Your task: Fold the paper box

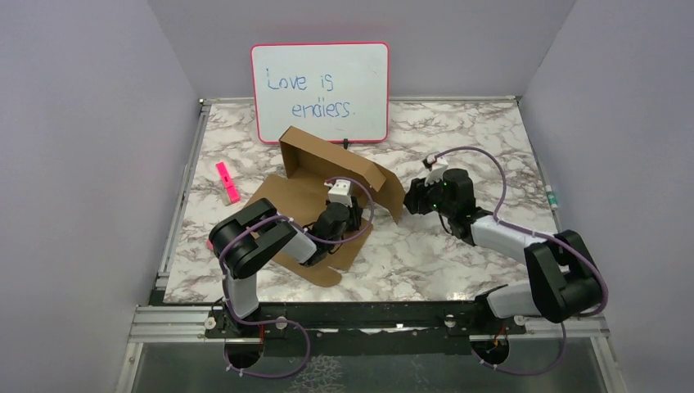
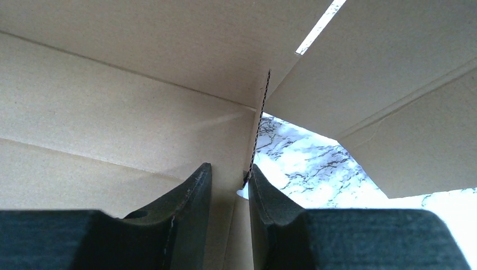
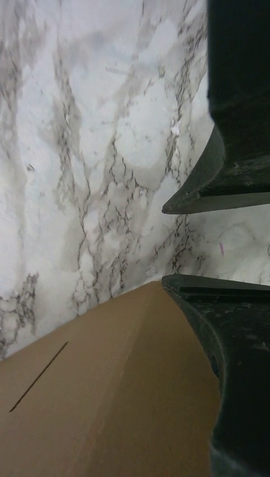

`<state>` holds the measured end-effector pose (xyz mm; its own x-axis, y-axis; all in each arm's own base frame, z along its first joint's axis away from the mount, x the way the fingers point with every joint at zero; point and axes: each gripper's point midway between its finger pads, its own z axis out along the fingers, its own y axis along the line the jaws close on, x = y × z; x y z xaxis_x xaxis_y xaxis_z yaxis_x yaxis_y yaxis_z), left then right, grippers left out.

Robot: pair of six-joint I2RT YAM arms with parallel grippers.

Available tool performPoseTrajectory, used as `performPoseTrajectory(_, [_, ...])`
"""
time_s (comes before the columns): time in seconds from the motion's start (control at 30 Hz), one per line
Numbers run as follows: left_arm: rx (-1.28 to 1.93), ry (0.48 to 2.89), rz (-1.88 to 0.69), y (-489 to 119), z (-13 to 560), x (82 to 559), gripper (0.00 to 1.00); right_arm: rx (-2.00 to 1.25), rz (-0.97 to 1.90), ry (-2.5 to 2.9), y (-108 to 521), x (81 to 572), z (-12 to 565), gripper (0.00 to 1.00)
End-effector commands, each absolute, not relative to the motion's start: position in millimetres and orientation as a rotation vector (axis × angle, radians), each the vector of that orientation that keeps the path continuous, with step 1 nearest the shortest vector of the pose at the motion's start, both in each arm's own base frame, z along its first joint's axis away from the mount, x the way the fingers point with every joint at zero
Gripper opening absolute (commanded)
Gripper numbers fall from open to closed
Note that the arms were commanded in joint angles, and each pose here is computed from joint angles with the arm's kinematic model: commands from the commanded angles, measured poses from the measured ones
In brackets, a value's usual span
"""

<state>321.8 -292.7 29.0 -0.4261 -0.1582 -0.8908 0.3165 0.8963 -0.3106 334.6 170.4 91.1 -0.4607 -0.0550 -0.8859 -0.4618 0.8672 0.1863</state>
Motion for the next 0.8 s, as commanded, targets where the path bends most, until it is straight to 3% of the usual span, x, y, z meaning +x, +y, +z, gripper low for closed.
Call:
performPoseTrajectory(0.0, [0.122, 2.005, -0.529, -283.7, 9.1, 312.4, 0.3, -0.458, 0.725, 2.016, 204.7, 327.4, 88.6, 0.48])
performPoseTrajectory(0.33, [0.131, 2.018, -0.557, -288.7, 4.7, 310.1, 0.28, -0.534, 1.003, 2.043, 238.8, 306.4, 75.9, 0.48])
performPoseTrajectory(0.77, [0.159, 2.019, -0.562, -288.8, 4.1, 307.0, 0.26, -0.481, 1.131, 1.982, 252.1, 306.7, 94.4, 0.48])
